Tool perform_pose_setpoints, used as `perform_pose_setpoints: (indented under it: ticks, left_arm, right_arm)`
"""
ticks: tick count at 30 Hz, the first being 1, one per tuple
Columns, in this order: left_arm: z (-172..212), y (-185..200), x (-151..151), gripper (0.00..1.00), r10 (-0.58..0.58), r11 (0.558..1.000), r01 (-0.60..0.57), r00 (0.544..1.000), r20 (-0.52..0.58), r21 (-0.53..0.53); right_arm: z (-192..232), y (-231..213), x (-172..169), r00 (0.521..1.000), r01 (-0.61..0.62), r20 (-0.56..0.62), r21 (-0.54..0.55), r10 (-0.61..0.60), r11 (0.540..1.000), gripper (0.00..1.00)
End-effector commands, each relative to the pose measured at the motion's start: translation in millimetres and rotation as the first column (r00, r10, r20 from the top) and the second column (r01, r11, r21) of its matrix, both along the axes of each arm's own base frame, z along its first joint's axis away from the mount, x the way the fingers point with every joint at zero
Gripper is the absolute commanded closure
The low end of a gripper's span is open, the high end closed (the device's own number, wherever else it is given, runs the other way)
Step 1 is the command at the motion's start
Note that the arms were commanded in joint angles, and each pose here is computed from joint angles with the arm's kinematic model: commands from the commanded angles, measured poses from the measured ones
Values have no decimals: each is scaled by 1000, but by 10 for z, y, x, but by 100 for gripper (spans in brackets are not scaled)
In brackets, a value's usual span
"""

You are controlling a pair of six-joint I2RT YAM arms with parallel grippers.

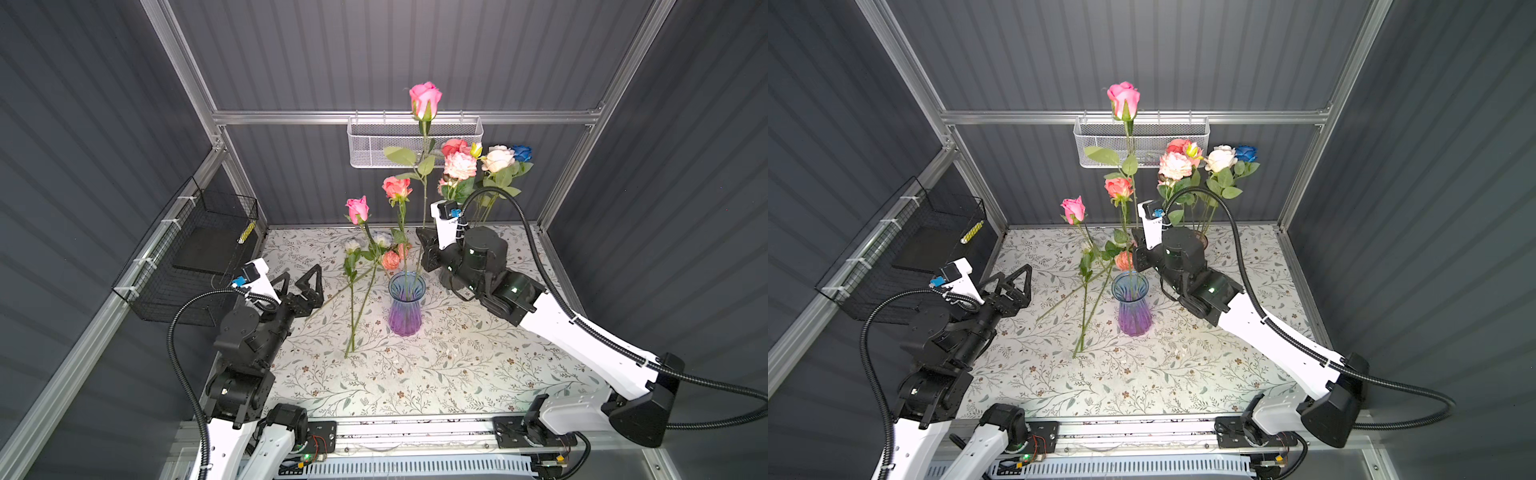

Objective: Arrange the flowers into the vase
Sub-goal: 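Lower the pink rose into the vase with right gripper while left gripper draws back, then open the right gripper and withdraw it while the left gripper descends to the bunch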

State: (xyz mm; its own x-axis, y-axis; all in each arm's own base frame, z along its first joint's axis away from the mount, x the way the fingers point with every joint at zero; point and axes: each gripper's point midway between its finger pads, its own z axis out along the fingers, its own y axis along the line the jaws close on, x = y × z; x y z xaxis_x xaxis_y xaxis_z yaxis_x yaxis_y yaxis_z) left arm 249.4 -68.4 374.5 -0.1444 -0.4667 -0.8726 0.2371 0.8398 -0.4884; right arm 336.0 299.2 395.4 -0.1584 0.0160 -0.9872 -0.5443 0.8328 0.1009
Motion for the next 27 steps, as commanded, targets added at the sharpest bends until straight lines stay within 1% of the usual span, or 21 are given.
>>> perform_pose_setpoints:
  ticks: [1,4,6,8,10,12,14,18,21,23,27]
  left_arm:
    - [6,-16,39,1,-4,1000,4,1000,13,-20]
    - [-55,-31,89,1,-6,1000,6,1000,-7,-12]
    - [-84,-42,113,1,-9,1000,9,1000,-13,-10]
    - [-116,-53,135,1,-12,1000,12,1000,-20,-8]
    - [-129,-58,152,1,-13,1000,12,1000,-24,-2]
    - [-157,-60,171,1,-11,1000,11,999,-37,10]
    - [-244,-61,208,0,-6,1000,7,997,-77,21]
    - [-452,-65,241,1,0,999,7,983,-182,36]
    - [-703,-80,271,1,0,999,10,964,-267,38]
    - [-934,-64,304,1,20,999,-3,940,-341,49]
    - [-1434,-83,387,2,38,997,-2,870,-491,73]
  right_arm:
    - [-76,32,-35,999,-16,-37,90,19,996,95]
    - [-315,60,-85,995,-13,-93,99,23,995,92]
    - [-464,63,-113,992,-3,-124,97,15,995,87]
    - [-597,103,-144,989,-9,-147,80,21,997,84]
    - [-712,137,-168,984,-18,-177,49,27,999,75]
    - [-792,150,-207,980,-25,-196,35,32,999,74]
    - [-830,153,-279,979,-28,-203,22,32,999,70]
    - [-767,106,-422,974,-25,-223,13,28,1000,67]
    - [-660,27,-567,968,-33,-248,8,34,999,66]
    - [-594,-18,-695,962,-56,-266,15,58,998,64]
    - [-547,-164,-929,950,-86,-301,-6,80,996,60]
